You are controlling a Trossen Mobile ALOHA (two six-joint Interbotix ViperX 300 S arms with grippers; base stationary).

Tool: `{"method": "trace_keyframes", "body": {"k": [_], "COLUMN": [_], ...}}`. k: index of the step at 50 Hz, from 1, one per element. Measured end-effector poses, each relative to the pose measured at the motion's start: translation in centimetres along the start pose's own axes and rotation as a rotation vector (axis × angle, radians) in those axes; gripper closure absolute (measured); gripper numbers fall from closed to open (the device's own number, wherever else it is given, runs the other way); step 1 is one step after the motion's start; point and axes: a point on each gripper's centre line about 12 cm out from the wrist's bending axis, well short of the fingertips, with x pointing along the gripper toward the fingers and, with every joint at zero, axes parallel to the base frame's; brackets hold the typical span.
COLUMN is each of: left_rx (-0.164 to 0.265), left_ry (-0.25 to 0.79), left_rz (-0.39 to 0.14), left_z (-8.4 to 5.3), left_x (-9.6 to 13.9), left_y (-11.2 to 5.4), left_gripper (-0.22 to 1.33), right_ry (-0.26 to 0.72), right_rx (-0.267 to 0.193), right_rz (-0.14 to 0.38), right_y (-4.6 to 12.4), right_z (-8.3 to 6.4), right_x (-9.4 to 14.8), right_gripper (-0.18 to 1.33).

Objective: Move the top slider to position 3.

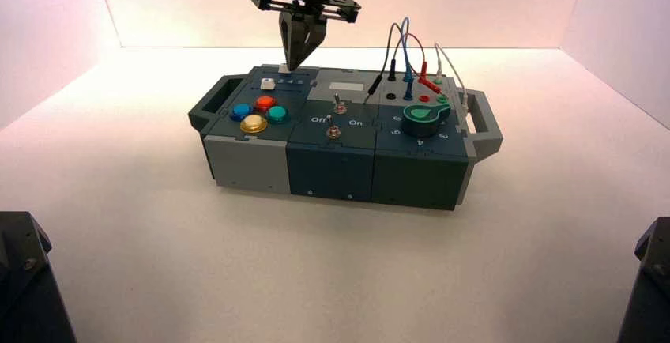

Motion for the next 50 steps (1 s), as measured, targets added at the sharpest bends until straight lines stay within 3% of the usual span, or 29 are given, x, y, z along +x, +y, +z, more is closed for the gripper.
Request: {"method": "trace_keyframes", "body": {"k": [8, 23, 30, 50], "left_rx": [-0.001, -0.003, -0.003, -0.004], "left_ry": [0.000, 0.000, 0.017, 0.045], "left_rz": [0.000, -0.001, -0.003, -0.006], "left_z": [0.0, 0.0, -0.2, -0.4], "left_x": [0.0, 0.0, 0.3, 0.7], "left_y": [0.0, 0.0, 0.0, 0.0], "left_gripper": [1.28, 1.28, 1.28, 1.28], "right_ry": [0.012, -0.050, -0.064, -0.095], "right_rx": [0.006, 0.007, -0.017, -0.059], "right_rz": [-0.004, -0.005, -0.003, 0.002], "right_y": [-0.3, -0.6, 0.1, 1.3], "right_z": [-0.7, -1.3, -1.7, -2.3], "right_x": [-0.3, -4.3, -5.4, -5.1], "right_gripper": [1.29, 1.29, 1.29, 1.29]}}
